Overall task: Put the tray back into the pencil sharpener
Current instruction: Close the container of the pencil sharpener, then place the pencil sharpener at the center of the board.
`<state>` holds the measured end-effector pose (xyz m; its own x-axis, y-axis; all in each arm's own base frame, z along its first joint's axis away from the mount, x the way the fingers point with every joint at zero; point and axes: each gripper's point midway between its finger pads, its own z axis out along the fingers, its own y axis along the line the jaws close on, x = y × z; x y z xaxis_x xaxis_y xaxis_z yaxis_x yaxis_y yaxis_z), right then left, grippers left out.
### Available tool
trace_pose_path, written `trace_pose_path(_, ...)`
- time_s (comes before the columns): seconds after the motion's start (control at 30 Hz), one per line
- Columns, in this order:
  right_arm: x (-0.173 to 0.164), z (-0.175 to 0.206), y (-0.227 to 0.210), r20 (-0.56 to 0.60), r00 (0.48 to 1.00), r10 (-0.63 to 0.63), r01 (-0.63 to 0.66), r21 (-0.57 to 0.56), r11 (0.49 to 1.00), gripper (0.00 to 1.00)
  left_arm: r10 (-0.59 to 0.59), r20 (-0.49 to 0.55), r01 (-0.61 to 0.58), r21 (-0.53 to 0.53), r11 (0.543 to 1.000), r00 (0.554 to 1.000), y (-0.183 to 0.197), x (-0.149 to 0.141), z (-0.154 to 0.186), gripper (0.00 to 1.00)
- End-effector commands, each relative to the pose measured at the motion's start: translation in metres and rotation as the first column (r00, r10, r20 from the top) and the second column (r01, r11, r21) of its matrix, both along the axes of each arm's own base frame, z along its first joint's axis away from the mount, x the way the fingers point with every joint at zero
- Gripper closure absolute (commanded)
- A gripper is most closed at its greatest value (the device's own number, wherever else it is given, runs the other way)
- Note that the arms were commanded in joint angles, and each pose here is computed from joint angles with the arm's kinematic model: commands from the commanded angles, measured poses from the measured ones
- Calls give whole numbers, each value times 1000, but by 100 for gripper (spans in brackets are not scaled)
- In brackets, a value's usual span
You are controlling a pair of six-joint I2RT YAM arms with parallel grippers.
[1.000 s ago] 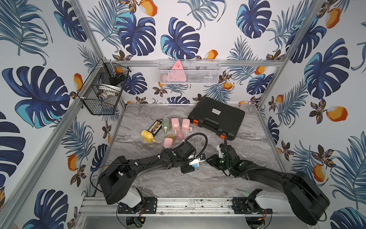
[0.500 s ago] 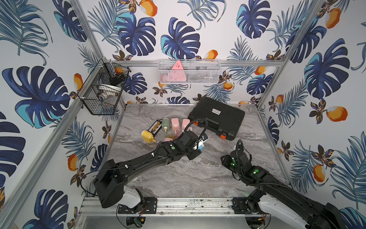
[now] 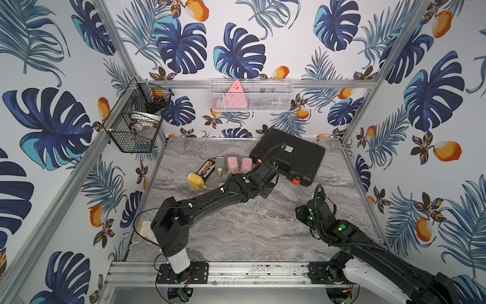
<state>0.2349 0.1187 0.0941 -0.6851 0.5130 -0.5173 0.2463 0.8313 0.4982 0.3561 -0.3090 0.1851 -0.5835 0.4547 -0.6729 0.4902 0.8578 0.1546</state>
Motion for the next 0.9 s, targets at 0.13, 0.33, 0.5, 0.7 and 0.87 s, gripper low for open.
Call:
trace_pose_path(0.13, -1, 4, -5, 12, 1000, -4, 4, -25, 1000, 66, 204, -31, -204, 19, 979, 978, 1, 27, -13, 100)
trace_pose_path(0.33, -1, 6, -5, 9, 1000, 0, 1, -28, 1000, 66, 274, -90, -274, 11, 962, 957, -11, 53, -33, 100)
trace_pose_path(0.5, -1, 7, -5, 8, 1000, 2, -2, -28, 1000, 66, 301, -134, -304, -6, 953, 944, -19, 76, -51, 100)
trace_pose_path(0.7, -1, 8, -4, 9, 1000, 5, -5, -23, 1000, 66, 336, -155, -342, -9, 940, 929, -22, 103, -65, 100)
trace_pose_path(0.87, 0, 9, -2, 7, 1000, 8, -8, -19, 1000, 66, 351, -166, -357, -12, 934, 922, -27, 118, -77, 100)
